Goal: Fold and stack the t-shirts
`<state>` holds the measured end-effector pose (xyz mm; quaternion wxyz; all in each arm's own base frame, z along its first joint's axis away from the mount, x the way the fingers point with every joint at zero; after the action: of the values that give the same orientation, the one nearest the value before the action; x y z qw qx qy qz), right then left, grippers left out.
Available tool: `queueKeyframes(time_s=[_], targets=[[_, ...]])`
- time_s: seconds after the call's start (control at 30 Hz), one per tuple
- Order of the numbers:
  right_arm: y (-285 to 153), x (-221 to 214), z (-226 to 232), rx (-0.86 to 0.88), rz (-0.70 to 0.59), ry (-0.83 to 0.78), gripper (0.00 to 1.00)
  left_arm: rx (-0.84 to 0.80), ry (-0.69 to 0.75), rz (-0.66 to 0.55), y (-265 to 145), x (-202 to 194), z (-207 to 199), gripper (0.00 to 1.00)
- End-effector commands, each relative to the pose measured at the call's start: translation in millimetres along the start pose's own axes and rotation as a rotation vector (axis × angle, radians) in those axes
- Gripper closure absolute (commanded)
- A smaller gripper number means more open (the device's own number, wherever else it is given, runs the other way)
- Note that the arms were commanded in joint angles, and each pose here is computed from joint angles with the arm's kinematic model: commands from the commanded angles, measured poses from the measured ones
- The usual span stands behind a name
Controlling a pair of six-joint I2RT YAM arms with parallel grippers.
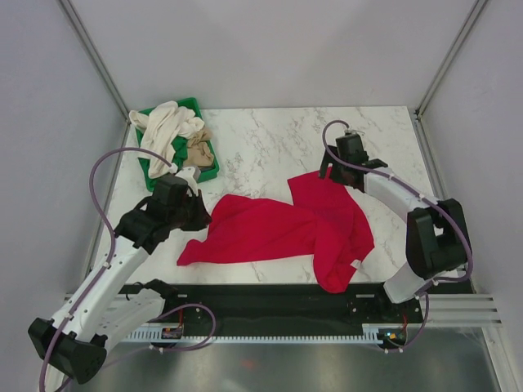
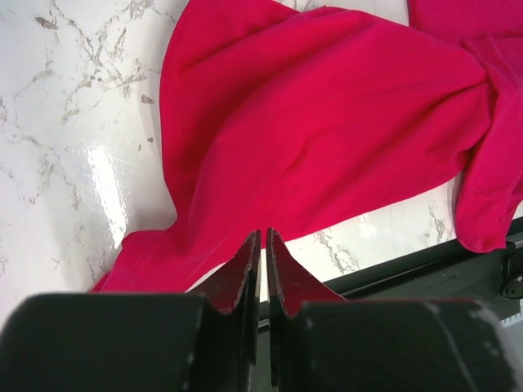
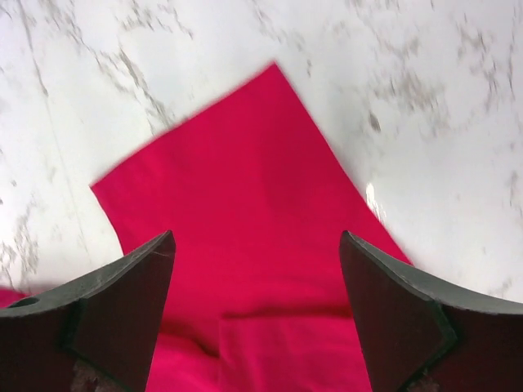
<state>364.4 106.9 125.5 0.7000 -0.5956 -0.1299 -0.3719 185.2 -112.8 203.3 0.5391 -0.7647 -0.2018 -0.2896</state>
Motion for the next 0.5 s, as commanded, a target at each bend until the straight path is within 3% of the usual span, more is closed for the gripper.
queueKeyframes(time_s=[0.0,0.27,0.47], targets=[[15,33,14,-0.010,-0.083,-0.029,0.11,-0.019,0.007,-0.064,-4,9,-3,0.88],[73,24,19,-0.081,-0.004,-0.073,0.14,-0.011,-0.001,-0.087,-6,11,-1,0.75],[88,17,15,-0.104,0.017,-0.088,0.18,-0.006,-0.008,-0.095,-7,12,1,0.73]])
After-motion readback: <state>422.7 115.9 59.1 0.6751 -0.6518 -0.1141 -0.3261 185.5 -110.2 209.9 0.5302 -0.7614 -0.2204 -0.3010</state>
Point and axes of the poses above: each gripper's point midway between its finger pads, its own y axis out along the fingers, its own z axis along the line the jaws close on, x = y × z, the point moved 4 cm from there along -y, back along the fingers, and after that the axes turned 5 degrees about y, right-handed, at the moved point
